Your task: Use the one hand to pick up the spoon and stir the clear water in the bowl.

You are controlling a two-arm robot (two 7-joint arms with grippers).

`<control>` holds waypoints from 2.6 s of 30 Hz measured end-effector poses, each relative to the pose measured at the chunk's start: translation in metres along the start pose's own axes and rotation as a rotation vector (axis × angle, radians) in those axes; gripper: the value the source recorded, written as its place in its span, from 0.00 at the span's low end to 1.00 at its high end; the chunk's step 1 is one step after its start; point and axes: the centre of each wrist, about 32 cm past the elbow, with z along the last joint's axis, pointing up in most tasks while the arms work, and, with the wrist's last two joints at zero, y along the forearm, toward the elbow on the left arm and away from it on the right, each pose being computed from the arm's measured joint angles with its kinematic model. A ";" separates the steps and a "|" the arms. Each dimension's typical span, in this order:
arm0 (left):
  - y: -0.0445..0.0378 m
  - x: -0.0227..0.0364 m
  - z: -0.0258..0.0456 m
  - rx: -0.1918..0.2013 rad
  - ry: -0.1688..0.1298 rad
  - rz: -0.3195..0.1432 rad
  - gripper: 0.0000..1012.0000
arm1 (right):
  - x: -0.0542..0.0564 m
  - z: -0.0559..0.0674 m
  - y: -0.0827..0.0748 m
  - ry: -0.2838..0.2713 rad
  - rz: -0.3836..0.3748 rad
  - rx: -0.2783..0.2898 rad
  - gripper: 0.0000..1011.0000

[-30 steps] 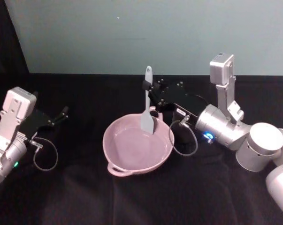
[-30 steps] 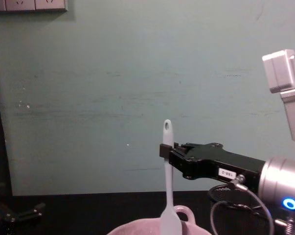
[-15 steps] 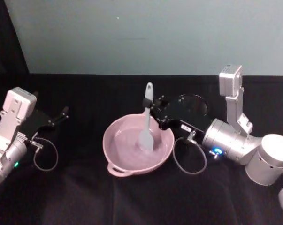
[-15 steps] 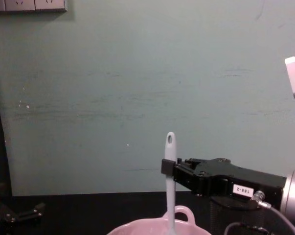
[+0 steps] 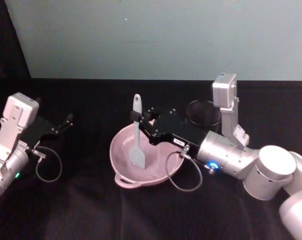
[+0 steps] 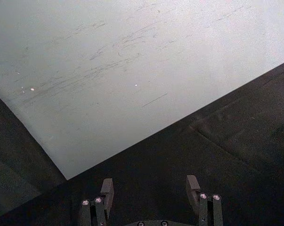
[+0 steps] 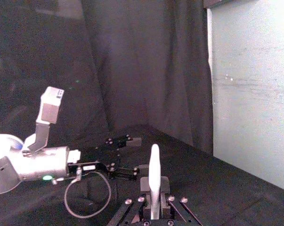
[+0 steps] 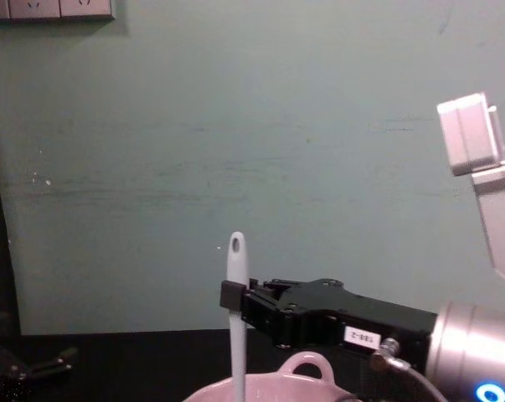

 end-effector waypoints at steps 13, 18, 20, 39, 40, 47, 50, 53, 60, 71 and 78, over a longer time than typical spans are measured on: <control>0.0000 0.0000 0.0000 0.000 0.000 0.000 1.00 | 0.014 -0.016 0.022 -0.076 -0.090 0.072 0.11; 0.0000 0.0000 0.0000 0.000 0.000 0.000 1.00 | 0.022 -0.014 0.019 -0.113 -0.131 0.081 0.11; 0.0000 0.0000 0.0000 0.000 0.000 0.000 1.00 | 0.025 -0.012 0.016 -0.120 -0.140 0.077 0.11; 0.0000 0.0000 0.0000 0.000 0.000 0.000 1.00 | 0.021 0.008 -0.023 -0.069 -0.118 -0.037 0.11; 0.0000 0.0000 0.0000 0.000 0.000 0.000 1.00 | 0.020 0.008 -0.024 -0.062 -0.112 -0.040 0.11; 0.0000 0.0000 0.0000 0.000 0.000 0.000 1.00 | 0.010 0.006 -0.025 -0.019 -0.053 -0.063 0.11; 0.0000 0.0000 0.0000 0.000 0.000 0.000 1.00 | 0.005 0.004 -0.022 -0.006 -0.027 -0.065 0.11; 0.0000 0.0000 0.0000 0.000 0.000 0.000 1.00 | 0.001 0.002 -0.018 0.003 -0.009 -0.063 0.11; 0.0000 0.0000 0.0000 0.000 0.000 0.000 1.00 | -0.007 0.001 -0.003 0.016 0.027 -0.041 0.11; 0.0000 0.0000 0.0000 0.000 0.000 0.000 1.00 | -0.002 -0.005 0.014 0.025 0.005 -0.011 0.11; 0.0000 0.0000 0.0000 0.000 0.000 0.000 1.00 | 0.009 -0.010 0.021 0.020 -0.049 0.018 0.11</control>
